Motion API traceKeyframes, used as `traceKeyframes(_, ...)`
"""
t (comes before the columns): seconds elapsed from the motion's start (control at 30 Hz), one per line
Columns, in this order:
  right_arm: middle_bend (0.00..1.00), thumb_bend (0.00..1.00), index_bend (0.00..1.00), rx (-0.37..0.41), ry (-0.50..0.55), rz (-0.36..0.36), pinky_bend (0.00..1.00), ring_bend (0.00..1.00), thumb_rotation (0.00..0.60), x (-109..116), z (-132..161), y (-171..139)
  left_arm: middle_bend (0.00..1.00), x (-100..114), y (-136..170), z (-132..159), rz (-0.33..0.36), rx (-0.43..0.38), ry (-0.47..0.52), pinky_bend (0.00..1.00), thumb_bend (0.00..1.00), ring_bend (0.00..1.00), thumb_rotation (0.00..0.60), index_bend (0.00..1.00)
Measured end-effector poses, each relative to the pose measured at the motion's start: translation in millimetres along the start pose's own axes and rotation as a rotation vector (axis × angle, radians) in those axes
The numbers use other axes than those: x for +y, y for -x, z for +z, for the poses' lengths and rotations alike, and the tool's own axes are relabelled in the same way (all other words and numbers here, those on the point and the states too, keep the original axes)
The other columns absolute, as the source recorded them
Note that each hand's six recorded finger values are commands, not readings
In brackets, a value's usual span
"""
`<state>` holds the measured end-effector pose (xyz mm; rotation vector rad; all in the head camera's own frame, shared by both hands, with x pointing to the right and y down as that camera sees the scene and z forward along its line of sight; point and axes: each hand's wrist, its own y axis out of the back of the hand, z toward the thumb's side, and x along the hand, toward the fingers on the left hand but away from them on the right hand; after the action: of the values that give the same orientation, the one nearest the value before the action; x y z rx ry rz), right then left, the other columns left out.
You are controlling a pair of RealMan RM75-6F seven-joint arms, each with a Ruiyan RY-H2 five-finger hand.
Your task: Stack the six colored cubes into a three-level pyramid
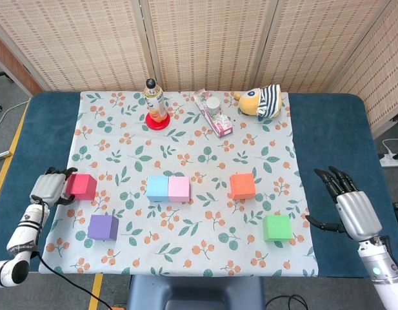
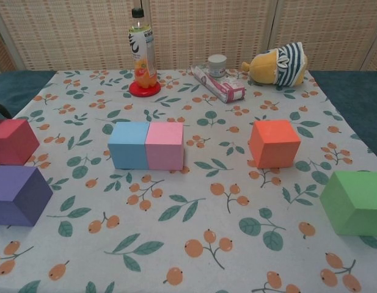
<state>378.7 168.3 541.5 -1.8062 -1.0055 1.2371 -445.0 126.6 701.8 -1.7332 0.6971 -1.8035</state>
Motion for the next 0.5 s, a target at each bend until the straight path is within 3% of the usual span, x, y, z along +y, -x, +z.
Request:
traceKeyframes(0.23,0.13,0.09,0.00,0.001,0.003,-0.002,0.11,0.00,0.445,-1.0,-1.0,-0.2,0.40,15.0,3.1,10.0,0.058,-0.023,0.022,0.16,0.34,0.34,0.600,0.27)
traceKeyframes(0.5,0.13,0.09,0.00,-0.003,0.010,-0.002,0.11,0.00,0.445,-1.8,-4.4,-1.6,0.38,24.6,5.8,47.1,0.074,-0.096,0.052,0.16,0.34,0.34,0.600,0.23)
